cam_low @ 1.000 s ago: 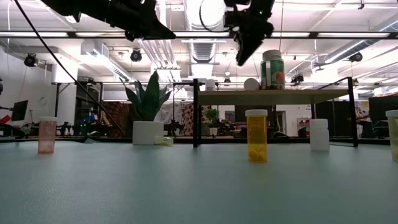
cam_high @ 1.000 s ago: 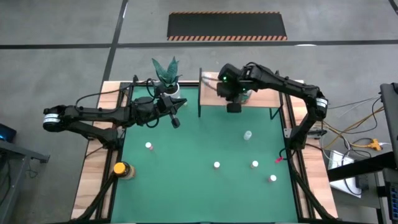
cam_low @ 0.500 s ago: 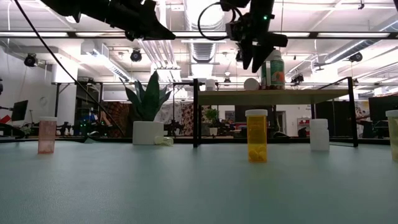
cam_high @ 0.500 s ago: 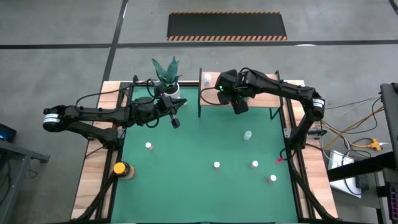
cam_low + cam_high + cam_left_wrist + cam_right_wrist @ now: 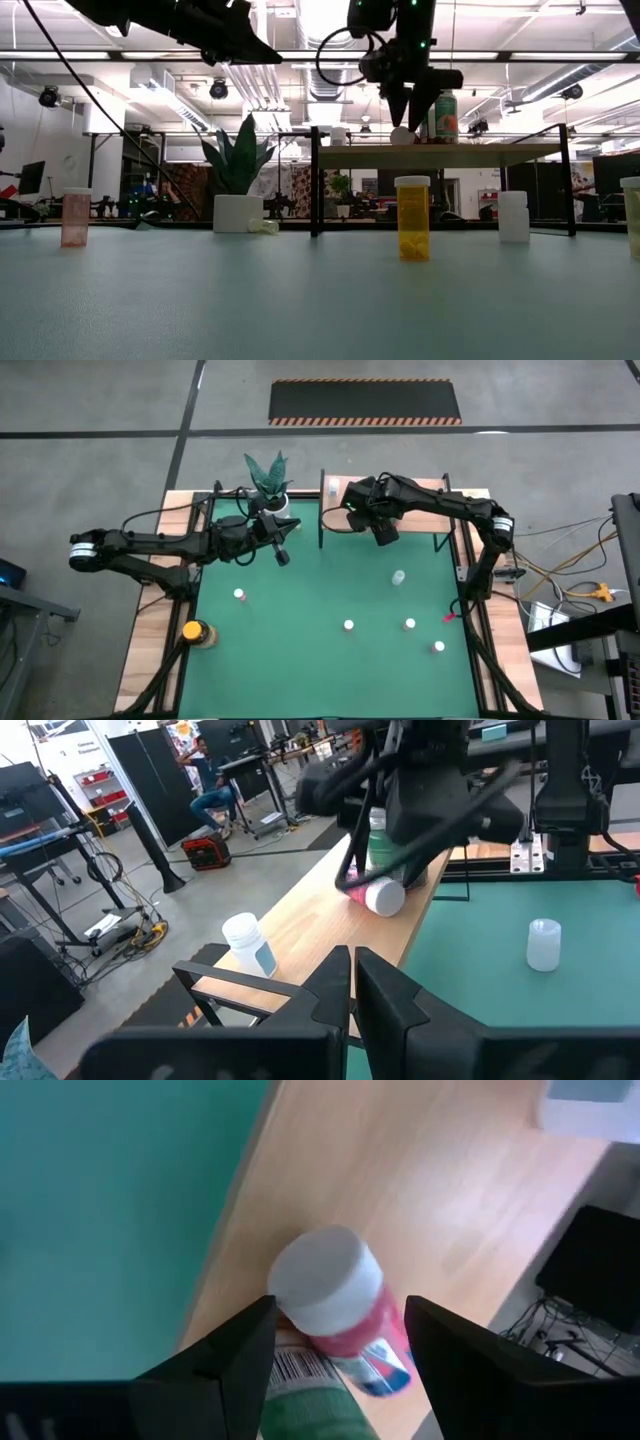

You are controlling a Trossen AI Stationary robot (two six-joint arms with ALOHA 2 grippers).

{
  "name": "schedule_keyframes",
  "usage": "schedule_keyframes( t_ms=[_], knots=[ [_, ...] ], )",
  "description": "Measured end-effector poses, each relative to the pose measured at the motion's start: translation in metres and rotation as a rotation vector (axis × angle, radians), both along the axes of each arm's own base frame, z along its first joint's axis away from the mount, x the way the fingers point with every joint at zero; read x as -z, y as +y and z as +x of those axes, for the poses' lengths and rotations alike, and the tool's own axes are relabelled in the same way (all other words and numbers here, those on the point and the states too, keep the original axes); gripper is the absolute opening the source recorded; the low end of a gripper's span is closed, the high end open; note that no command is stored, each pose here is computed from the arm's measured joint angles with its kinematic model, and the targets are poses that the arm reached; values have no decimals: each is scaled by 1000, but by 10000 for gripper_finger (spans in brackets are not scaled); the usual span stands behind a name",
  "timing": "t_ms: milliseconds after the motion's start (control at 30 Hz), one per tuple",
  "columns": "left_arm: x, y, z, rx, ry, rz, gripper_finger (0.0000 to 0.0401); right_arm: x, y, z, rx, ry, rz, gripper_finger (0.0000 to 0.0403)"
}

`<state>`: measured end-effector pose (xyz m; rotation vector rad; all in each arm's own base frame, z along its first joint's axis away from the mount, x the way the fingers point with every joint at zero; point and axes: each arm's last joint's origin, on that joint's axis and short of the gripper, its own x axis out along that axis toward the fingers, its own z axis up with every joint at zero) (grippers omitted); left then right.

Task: Pick and place medicine bottles onto shelf by color
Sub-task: Put the pink pill bottle on the shelf

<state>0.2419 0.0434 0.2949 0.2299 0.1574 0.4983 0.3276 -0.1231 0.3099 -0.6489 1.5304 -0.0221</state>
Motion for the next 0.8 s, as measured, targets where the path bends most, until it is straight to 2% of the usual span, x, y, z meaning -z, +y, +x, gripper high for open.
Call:
schedule_keyframes(
  t_ms=[300, 800],
  knots=[
    [0, 0, 0, 0, 1, 0, 1, 5, -3, 7, -7, -25, -10, 215],
    [0, 0, 0, 3, 1, -1, 1, 21, -16, 3, 14, 3, 0, 215]
  ],
)
